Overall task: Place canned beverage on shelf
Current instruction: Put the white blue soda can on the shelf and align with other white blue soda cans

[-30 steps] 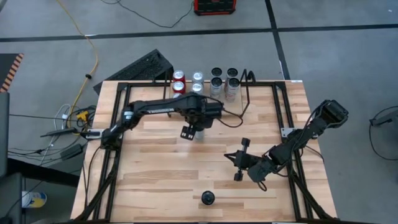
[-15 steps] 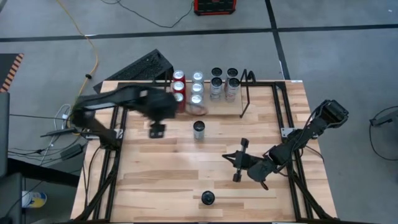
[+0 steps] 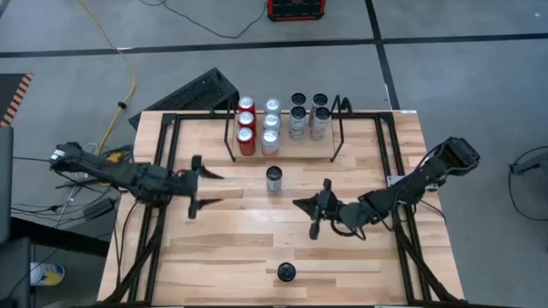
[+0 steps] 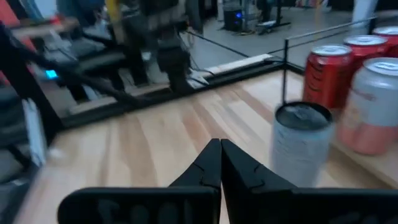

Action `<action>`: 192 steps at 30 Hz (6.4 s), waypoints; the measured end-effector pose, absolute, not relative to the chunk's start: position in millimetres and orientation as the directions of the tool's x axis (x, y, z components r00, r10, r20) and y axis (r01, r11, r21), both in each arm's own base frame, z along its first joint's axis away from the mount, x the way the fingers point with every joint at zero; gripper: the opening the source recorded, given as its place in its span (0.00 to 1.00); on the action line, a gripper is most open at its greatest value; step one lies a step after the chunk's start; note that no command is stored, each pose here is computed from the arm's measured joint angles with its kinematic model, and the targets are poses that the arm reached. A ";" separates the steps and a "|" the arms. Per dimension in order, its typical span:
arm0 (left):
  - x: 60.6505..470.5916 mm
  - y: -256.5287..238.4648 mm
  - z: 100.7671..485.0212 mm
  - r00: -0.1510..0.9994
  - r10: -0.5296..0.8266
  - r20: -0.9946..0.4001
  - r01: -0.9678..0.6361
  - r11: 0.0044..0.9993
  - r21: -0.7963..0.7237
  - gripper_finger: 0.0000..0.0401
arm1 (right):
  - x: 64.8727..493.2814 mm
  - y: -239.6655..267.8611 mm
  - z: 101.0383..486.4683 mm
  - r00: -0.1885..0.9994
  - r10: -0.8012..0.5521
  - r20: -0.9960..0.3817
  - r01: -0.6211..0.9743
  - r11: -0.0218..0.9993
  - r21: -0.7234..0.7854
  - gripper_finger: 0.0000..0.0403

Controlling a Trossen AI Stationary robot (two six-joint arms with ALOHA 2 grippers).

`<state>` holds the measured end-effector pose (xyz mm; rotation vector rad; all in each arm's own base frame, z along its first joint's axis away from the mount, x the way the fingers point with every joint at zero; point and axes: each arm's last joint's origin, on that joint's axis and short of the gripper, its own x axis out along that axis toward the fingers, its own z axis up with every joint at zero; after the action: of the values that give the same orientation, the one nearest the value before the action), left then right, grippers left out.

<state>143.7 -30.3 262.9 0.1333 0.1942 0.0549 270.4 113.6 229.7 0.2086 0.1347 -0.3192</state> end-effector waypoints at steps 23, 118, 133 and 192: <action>95.7 -17.9 188.9 0.981 0.046 0.190 -0.086 0.976 0.202 0.74 | 314.4 46.1 324.6 0.854 -0.318 -0.412 0.480 0.787 0.388 0.07; 95.6 -15.1 172.2 0.990 0.139 0.025 -0.140 0.943 0.302 0.74 | 414.1 -28.9 317.8 0.442 -0.152 -0.884 0.667 0.715 0.210 0.90; 95.6 -15.1 172.2 0.990 0.139 0.025 -0.140 0.943 0.302 0.74 | 426.5 -24.2 290.5 0.368 -0.194 -0.909 0.684 0.719 0.124 0.90; 95.6 -15.1 172.2 0.990 0.139 0.025 -0.140 0.943 0.302 0.74 | 415.9 14.5 295.6 0.273 -0.097 -0.957 0.101 0.992 -0.072 0.89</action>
<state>95.6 -15.1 172.2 0.3079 -0.0038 0.1426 415.9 14.5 295.6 0.0038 1.2876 -0.1332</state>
